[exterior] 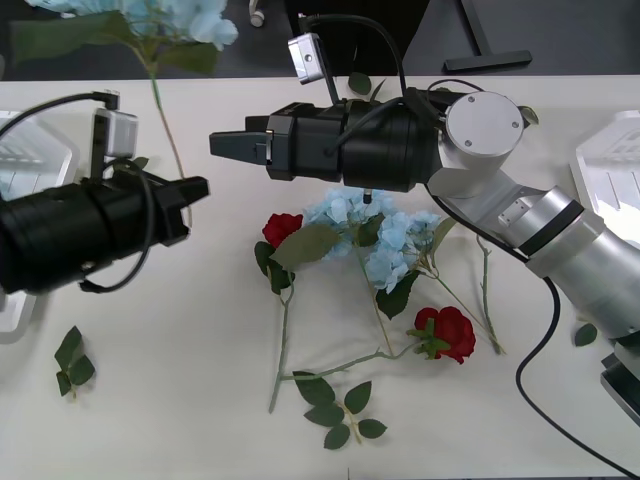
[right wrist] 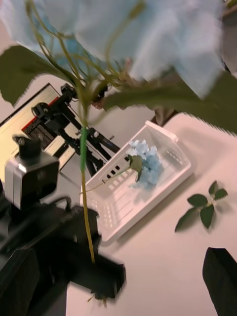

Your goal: Place the red flowers into the right box and the blue flowers into the left box. If a person shows an open palm, hand one flower to the person first, then continue sorting.

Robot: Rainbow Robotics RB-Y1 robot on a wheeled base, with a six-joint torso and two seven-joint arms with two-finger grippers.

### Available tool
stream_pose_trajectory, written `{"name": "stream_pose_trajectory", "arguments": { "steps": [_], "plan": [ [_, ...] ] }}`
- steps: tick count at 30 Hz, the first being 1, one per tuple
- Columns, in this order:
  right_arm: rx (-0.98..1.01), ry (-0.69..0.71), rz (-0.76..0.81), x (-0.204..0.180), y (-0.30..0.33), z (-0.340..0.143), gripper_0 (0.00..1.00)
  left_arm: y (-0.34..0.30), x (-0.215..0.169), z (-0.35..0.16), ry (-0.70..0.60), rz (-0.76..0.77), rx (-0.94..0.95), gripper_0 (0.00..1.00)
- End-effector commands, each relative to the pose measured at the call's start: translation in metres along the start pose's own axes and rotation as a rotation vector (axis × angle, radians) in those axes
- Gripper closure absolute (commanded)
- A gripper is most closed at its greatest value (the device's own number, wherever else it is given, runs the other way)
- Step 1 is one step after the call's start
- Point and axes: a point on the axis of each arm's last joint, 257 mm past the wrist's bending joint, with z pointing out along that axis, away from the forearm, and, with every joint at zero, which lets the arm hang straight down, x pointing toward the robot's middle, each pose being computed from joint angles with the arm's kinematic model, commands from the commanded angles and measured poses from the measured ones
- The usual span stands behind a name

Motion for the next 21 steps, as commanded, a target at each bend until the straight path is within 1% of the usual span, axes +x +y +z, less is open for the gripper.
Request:
{"name": "stream_pose_trajectory", "arguments": {
  "steps": [1,5,6,9,10,12,13,17,21],
  "plan": [
    [0.051,0.112,-0.019,0.002,-0.008,-0.021,0.03,0.058,-0.008,-0.051,0.071,-0.021,-0.146,1.00],
    [0.128,0.230,0.042,0.025,-0.034,-0.054,0.03,0.095,-0.007,-0.086,0.127,-0.039,-0.239,1.00],
    [0.168,0.284,0.061,0.035,-0.046,-0.073,0.03,0.108,-0.007,-0.096,0.134,-0.067,-0.261,1.00],
    [0.242,0.388,0.094,0.054,-0.064,-0.106,0.03,0.127,-0.007,-0.109,0.128,-0.108,-0.289,1.00],
    [0.242,0.388,0.094,0.054,-0.064,-0.106,0.03,0.127,-0.007,-0.109,0.128,-0.108,-0.289,1.00],
    [0.352,0.520,0.118,0.077,-0.087,-0.151,0.03,0.145,-0.009,-0.122,0.116,-0.119,-0.317,1.00],
    [0.393,0.562,0.134,0.084,-0.094,-0.167,0.03,0.148,-0.011,-0.125,0.109,-0.118,-0.317,1.00],
    [0.550,0.700,0.170,0.103,-0.119,-0.221,0.03,0.154,-0.012,-0.131,0.093,-0.143,-0.297,1.00],
    [0.706,0.813,0.161,0.109,-0.141,-0.273,0.03,0.158,-0.012,-0.134,0.085,-0.144,-0.274,1.00]
  ]
}}
